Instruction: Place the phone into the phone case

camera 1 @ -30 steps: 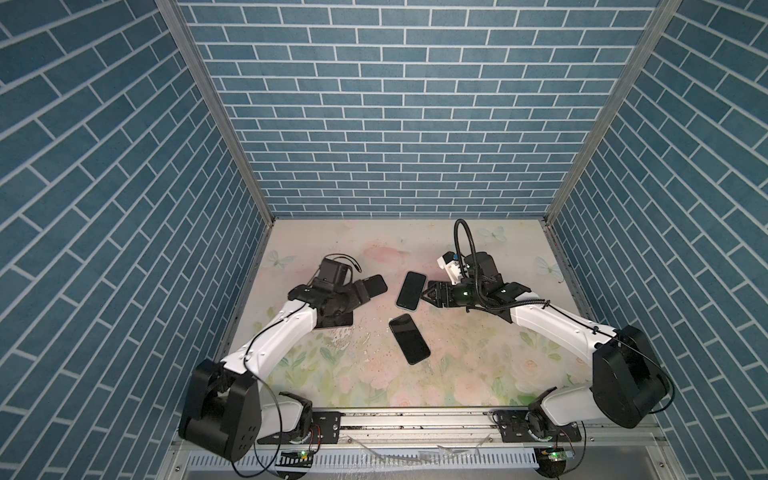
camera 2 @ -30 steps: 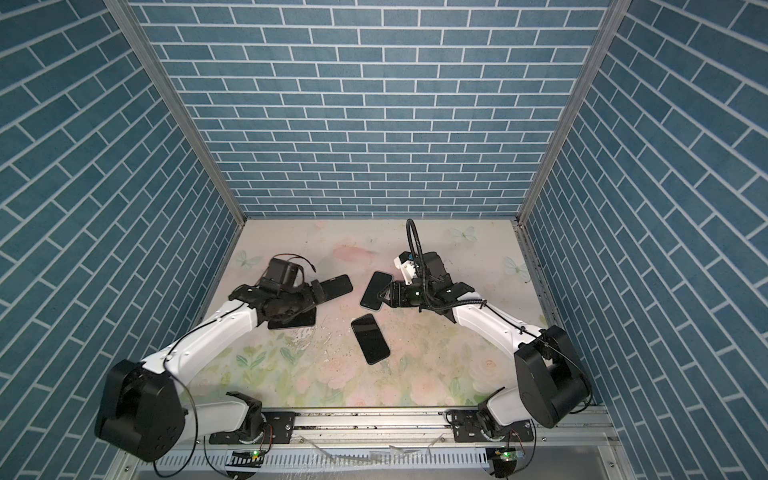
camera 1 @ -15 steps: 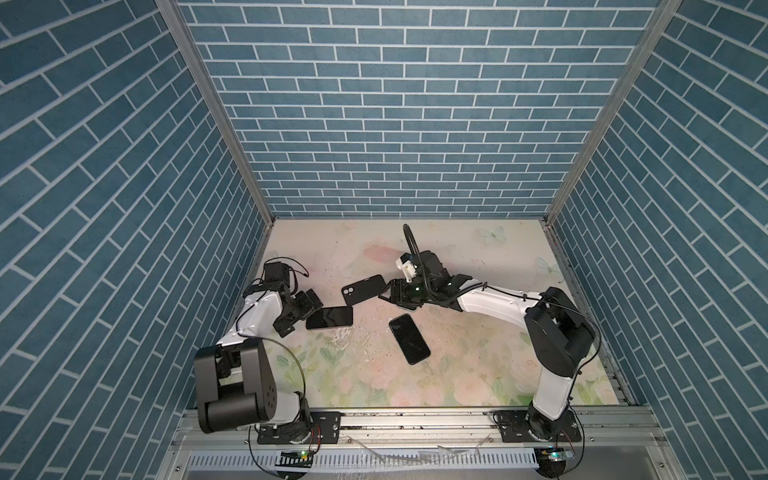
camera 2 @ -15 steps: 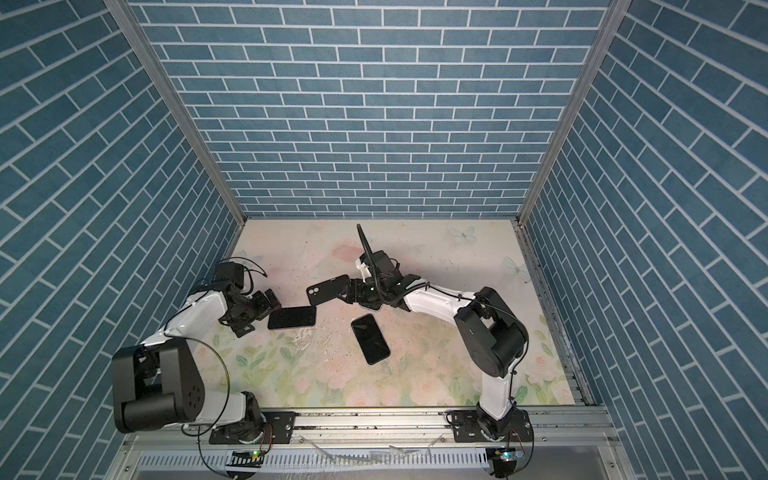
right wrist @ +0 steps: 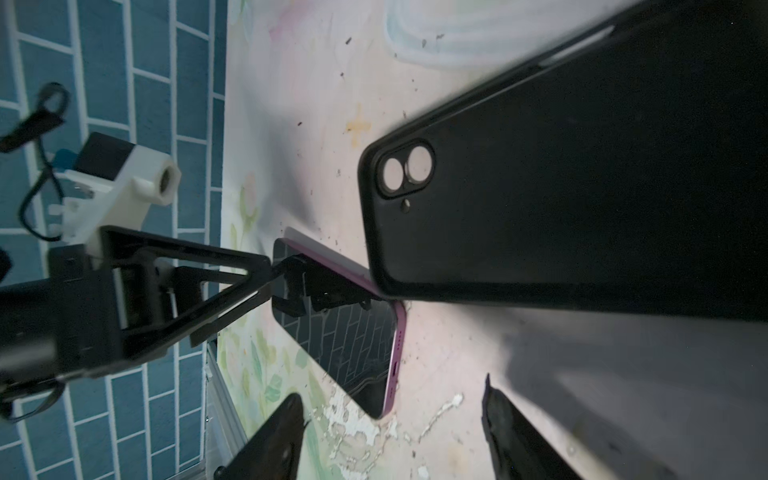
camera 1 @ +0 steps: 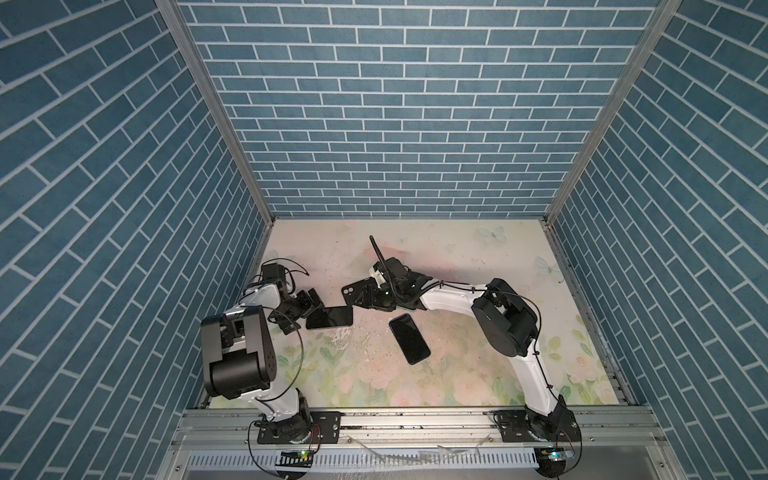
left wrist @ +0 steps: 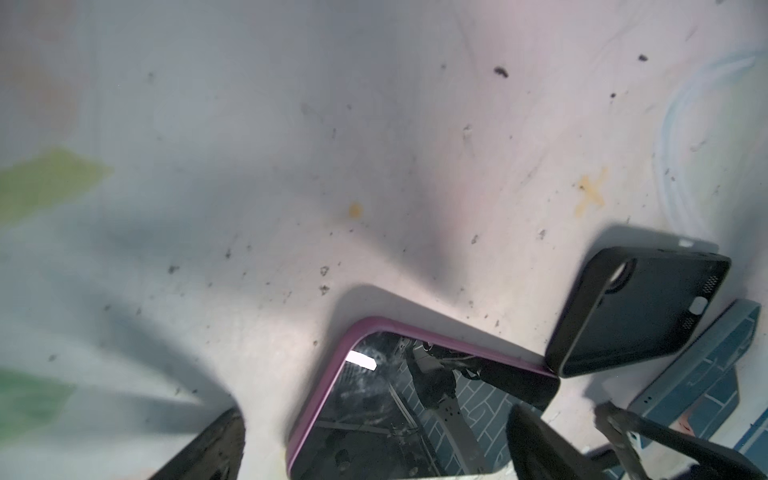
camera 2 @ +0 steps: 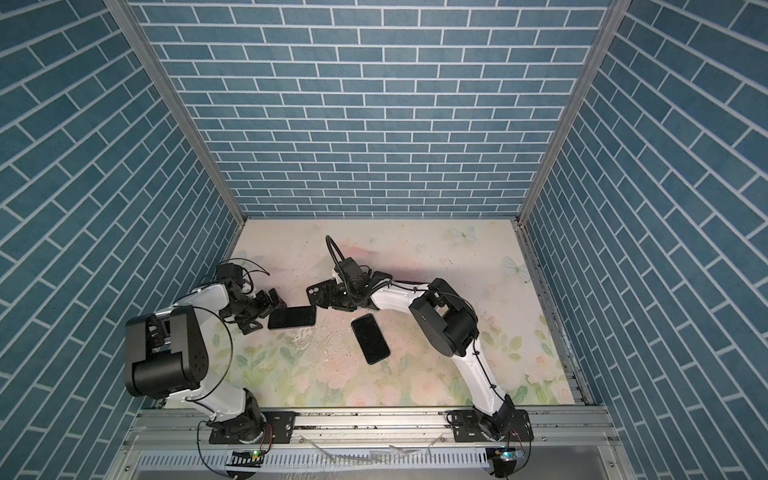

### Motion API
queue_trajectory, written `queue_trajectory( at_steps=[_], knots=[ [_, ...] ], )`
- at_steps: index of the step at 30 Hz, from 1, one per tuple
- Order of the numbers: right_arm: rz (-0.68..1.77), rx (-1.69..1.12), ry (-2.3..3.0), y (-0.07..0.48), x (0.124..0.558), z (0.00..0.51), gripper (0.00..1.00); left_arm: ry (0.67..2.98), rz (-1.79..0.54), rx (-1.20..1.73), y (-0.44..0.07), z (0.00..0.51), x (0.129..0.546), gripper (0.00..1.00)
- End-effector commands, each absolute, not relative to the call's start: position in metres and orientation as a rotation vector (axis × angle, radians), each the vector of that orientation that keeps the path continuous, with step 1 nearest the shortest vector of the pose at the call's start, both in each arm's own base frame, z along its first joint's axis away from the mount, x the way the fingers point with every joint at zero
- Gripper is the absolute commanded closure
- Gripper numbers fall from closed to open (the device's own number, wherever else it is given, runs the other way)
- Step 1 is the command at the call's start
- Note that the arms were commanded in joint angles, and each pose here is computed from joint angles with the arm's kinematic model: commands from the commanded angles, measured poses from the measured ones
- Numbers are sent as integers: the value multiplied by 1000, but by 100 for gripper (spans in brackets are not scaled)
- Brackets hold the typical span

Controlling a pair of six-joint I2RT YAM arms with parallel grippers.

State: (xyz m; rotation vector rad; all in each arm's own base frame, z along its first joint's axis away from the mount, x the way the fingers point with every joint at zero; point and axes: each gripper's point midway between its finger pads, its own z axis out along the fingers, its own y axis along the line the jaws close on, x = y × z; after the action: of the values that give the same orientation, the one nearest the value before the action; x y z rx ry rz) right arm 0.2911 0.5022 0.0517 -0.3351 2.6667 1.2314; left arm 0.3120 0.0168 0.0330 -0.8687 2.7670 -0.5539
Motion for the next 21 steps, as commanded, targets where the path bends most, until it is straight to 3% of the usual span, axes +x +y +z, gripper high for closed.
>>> queue_trajectory(
  at_steps=[1,21],
  knots=[
    [1212,-278,2723,506,290,35,30,2805,-628,-850,8,19,309,0],
    [1205,-246,2778,498,277,13,31,2750,-957,-714,-41,49,287,5]
  ],
)
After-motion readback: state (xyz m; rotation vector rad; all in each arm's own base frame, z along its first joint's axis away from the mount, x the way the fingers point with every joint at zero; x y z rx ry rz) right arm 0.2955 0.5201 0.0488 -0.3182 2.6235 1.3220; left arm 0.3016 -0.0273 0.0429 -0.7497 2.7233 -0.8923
